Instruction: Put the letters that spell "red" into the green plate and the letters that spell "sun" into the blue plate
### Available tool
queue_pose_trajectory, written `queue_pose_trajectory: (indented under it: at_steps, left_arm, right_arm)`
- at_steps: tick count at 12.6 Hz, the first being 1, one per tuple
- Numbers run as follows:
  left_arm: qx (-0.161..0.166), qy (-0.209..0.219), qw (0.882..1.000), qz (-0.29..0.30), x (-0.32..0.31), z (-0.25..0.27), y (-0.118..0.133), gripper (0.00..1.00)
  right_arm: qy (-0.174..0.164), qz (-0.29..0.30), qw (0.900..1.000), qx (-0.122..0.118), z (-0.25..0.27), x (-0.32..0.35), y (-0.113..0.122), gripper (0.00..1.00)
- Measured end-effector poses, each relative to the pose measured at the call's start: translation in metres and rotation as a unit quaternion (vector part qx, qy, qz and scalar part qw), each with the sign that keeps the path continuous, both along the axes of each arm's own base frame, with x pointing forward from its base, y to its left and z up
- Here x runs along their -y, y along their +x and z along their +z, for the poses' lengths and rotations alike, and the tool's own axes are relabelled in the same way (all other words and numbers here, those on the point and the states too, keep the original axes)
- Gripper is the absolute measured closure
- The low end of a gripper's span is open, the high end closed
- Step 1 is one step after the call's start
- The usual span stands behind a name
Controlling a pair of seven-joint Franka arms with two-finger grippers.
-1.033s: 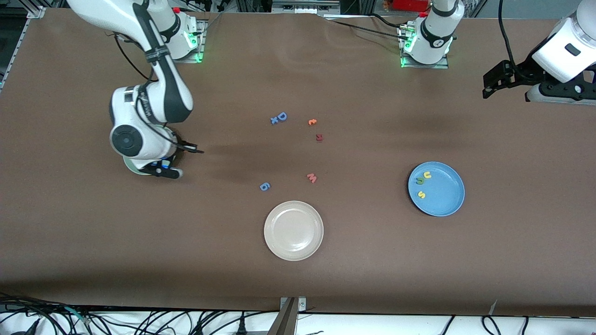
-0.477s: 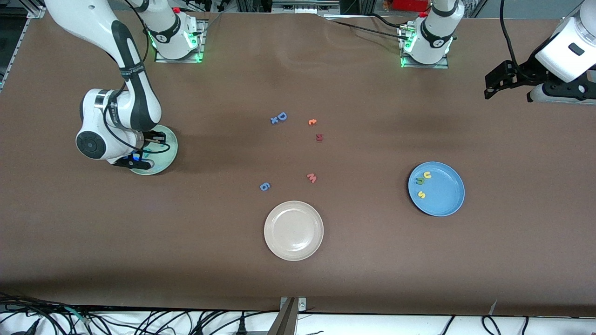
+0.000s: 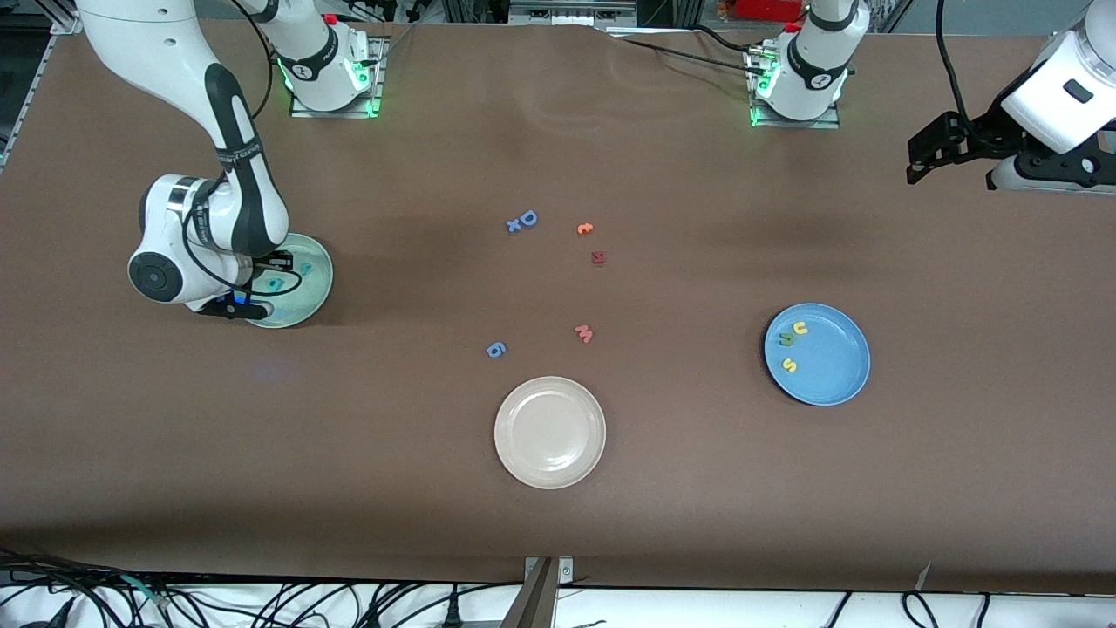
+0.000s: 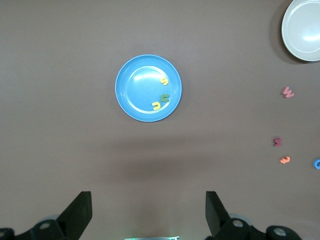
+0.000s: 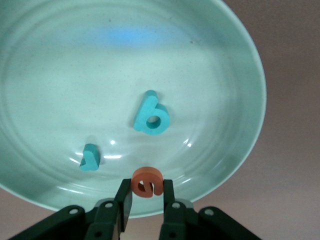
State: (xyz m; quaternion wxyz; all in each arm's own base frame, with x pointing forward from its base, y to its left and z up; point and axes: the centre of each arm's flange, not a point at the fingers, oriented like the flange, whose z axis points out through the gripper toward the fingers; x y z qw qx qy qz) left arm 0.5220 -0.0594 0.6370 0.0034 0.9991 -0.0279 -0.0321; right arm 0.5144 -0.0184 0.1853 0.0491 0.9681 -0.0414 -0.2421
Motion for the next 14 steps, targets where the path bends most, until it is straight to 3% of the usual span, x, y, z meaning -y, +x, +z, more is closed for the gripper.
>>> queue_pose_trajectory:
  at_steps: [2,4,7,10,14]
  left_arm:
    - [0.0,0.0,1.0,0.0,0.0,0.0,0.0,0.0]
    - [0.0,0.0,1.0,0.0,0.0,0.0,0.0,0.0]
    - [0.0,0.0,1.0,0.001,-0.001,0.0,0.0,0.0]
    - [-0.001,0.0,1.0,0.007,-0.008,0.0,0.001,0.0]
    - [-0.004,0.0,1.0,0.024,-0.027,-0.003,0.004,0.0]
  right_arm:
    - [0.0,0.001,1.0,0.002,0.002,-0.001,0.002,0.57]
    - [0.007,0.002,1.0,0.01,0.02,-0.005,0.012,0.36]
    - [0.029,0.003,0.999,0.013,0.105,-0.017,0.049,0.02]
    - [0.037,0.003,0.998,0.042,0.205,-0.017,0.082,0.01]
    - [0.032,0.009,0.994,0.107,0.3,-0.016,0.107,0.0]
